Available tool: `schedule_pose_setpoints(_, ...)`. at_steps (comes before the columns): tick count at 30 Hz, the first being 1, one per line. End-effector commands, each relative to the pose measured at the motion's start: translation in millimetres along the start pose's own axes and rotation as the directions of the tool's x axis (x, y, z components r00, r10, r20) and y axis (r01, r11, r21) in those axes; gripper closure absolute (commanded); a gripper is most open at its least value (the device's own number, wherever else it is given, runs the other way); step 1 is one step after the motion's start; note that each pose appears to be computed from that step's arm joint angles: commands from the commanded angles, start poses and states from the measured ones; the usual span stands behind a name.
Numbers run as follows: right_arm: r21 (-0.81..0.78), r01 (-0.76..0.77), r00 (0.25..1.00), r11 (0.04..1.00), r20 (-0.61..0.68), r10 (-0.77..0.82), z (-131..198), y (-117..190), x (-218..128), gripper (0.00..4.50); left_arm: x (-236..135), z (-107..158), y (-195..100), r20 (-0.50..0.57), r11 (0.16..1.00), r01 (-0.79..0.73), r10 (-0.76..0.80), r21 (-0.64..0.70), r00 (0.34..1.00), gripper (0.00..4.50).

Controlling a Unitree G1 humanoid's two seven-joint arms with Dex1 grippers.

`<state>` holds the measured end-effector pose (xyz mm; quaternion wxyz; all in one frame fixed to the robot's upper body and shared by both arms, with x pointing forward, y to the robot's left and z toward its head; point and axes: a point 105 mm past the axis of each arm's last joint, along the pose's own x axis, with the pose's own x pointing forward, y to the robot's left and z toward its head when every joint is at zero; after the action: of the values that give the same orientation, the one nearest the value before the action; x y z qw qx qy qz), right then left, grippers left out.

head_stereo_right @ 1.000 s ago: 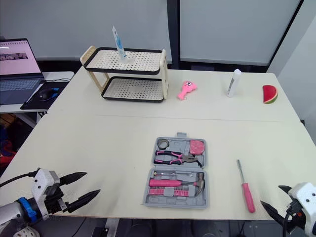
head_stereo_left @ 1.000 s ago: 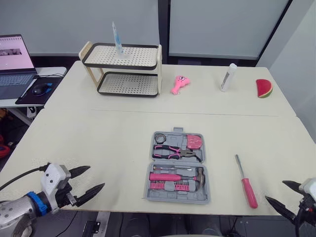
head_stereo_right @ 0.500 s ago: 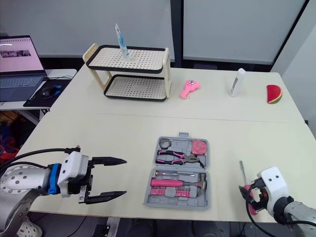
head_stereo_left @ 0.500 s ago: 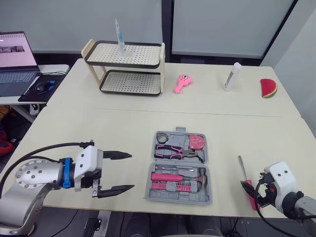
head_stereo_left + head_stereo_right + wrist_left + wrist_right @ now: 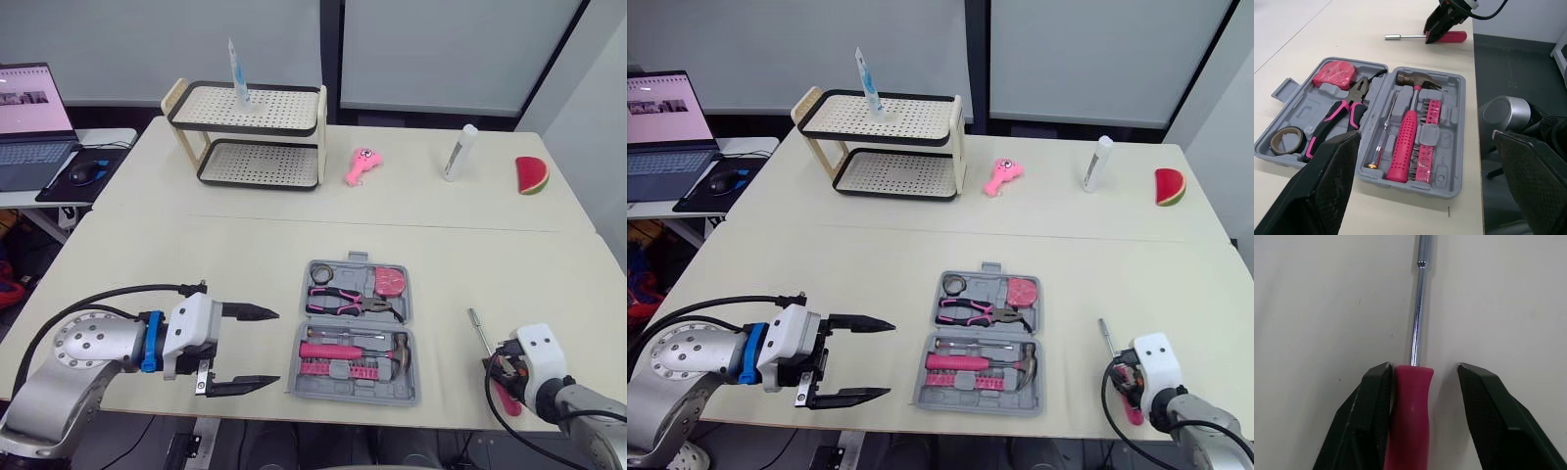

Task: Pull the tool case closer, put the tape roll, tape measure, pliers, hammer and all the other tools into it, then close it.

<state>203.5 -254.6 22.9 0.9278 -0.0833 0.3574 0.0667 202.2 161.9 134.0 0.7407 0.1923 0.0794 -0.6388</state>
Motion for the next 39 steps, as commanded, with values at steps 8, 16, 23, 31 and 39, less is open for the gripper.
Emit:
schedule_pose_setpoints(8,0.108,0.002,0.997,0.994,0.082,-0.011,33.0,20.8,5.4,3.81,-2.1,-5.6,-1.6,0.011,1.0,0.003,-0.003,0.026,1.0,0.0)
schedule_pose_setpoints(16,0.273,0.028,0.995,0.962,0.087,-0.054,54.0,30.8,20.9,3.81,-0.2,-8.0,-1.7,0.015,0.999,0.005,-0.005,0.033,1.0,0.0)
schedule_pose_setpoints(23,0.303,0.032,0.996,0.953,0.072,-0.056,56.9,34.3,34.3,3.81,1.3,-9.9,-2.0,0.014,0.999,-0.001,0.0,0.039,1.0,0.0)
schedule_pose_setpoints(31,0.357,-0.019,0.988,0.934,0.152,-0.038,71.9,37.6,20.1,2.26,1.3,-12.4,-1.7,0.012,0.999,-0.019,0.018,0.041,1.0,0.0)
schedule_pose_setpoints(39,-0.189,-0.252,0.949,0.949,0.144,0.28,103.6,40.0,-23.2,0.51,0.6,-15.0,-4.2,0.011,0.999,-0.035,0.035,0.04,0.999,0.0)
